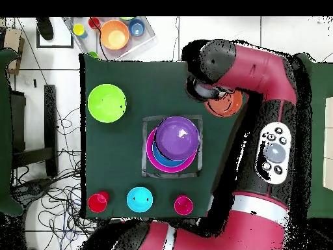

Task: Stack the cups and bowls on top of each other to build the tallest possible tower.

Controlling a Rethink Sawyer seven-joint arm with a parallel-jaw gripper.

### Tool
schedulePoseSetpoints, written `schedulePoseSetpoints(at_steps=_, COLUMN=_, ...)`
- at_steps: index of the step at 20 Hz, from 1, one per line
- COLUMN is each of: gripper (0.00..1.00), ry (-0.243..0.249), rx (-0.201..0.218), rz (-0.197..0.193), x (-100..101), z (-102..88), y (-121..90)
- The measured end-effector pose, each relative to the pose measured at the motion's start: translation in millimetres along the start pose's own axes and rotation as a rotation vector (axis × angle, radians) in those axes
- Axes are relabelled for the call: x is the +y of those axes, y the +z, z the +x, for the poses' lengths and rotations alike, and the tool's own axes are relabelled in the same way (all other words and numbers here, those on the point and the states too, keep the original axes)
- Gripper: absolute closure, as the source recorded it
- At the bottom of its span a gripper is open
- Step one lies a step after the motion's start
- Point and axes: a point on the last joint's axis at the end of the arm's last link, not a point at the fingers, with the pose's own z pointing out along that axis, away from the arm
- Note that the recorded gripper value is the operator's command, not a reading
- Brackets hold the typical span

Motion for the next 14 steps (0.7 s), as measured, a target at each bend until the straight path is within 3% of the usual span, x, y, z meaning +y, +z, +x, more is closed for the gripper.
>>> schedulePoseSetpoints(at_steps=1, gripper=1.0, ry=0.055, rx=-0.006, rz=-0.013, x=15, z=4.9, y=-5)
schedulePoseSetpoints(at_steps=3, gripper=1.0, ry=0.114, rx=-0.013, rz=-0.029, x=32, z=10.8, y=-10)
schedulePoseSetpoints(at_steps=8, gripper=1.0, ry=0.221, rx=-0.024, rz=-0.063, x=65, z=24.9, y=-13)
schedulePoseSetpoints(at_steps=13, gripper=1.0, ry=0.261, rx=-0.046, rz=-0.089, x=78, z=32.5, y=-3)
schedulePoseSetpoints(at_steps=14, gripper=1.0, ry=0.268, rx=-0.068, rz=-0.103, x=78, z=33.2, y=6)
